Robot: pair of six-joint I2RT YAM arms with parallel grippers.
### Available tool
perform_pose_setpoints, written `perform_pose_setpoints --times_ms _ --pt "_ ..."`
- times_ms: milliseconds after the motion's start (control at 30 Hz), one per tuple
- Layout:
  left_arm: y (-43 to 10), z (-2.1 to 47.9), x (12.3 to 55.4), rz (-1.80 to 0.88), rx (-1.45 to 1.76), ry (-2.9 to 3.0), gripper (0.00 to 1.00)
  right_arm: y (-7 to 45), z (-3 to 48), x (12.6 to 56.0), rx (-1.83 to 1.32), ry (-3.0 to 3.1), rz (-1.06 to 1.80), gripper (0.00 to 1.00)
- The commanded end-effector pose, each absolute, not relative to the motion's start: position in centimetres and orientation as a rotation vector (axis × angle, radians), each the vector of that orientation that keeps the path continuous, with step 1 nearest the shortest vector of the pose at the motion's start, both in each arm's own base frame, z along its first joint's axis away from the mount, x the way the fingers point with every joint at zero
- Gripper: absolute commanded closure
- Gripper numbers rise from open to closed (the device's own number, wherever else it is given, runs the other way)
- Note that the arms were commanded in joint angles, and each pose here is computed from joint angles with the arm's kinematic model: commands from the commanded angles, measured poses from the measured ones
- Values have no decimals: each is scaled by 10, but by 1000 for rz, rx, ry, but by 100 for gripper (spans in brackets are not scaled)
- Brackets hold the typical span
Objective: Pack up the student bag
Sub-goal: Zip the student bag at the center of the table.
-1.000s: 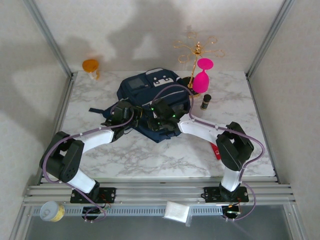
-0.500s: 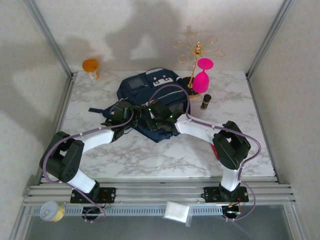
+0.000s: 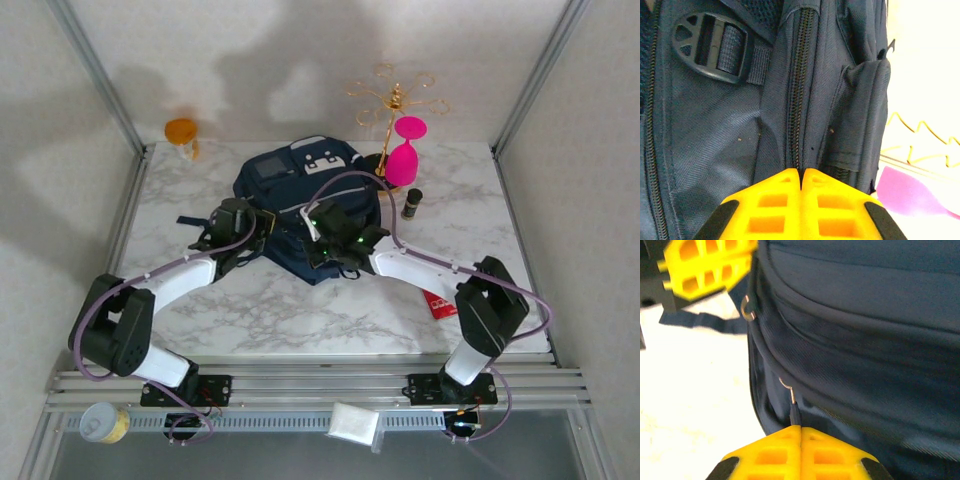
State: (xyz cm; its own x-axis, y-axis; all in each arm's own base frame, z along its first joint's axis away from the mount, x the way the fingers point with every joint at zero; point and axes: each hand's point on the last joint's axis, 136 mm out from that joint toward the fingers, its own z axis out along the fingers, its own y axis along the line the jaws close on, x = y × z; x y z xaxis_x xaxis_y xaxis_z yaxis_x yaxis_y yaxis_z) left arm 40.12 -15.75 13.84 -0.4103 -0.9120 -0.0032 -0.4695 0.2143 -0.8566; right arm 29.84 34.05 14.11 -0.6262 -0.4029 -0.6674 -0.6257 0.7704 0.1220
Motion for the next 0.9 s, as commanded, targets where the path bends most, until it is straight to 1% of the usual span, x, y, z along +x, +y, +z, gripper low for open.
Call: perform_pose_setpoints --times_ms 0,133,267,367,400,467,533,600,667,767,867 --pt "-124 165 412 -1041 -1238 1876 100 311 117 281 -791 2439 389 100" --pt "-121 162 414 -1031 -1214 1911 100 314 120 276 -801 2433 435 100" --pt "-128 162 416 -1055 -1173 1948 100 342 135 270 -805 2390 651 100" --pt "-129 164 411 -1066 -1160 1950 100 346 133 278 -768 2412 639 100" --pt "-129 165 410 -1073 -1159 1940 100 352 140 280 -756 2387 670 96" --pt "-130 165 410 -1089 -1164 1937 100 365 152 280 -704 2365 781 93" --pt "-135 165 411 -1102 -1154 1946 100 377 161 277 -620 2384 903 77" --pt "-136 166 412 -1101 -1151 1942 100 383 171 278 -529 2369 950 72" --pt "-136 166 412 -1092 -1151 1943 100 384 168 282 -443 2397 913 60" --pt "-137 167 413 -1091 -1147 1945 100 385 149 288 -374 2485 830 57" --pt "-137 167 414 -1086 -1145 1946 100 388 140 291 -336 2508 776 54"
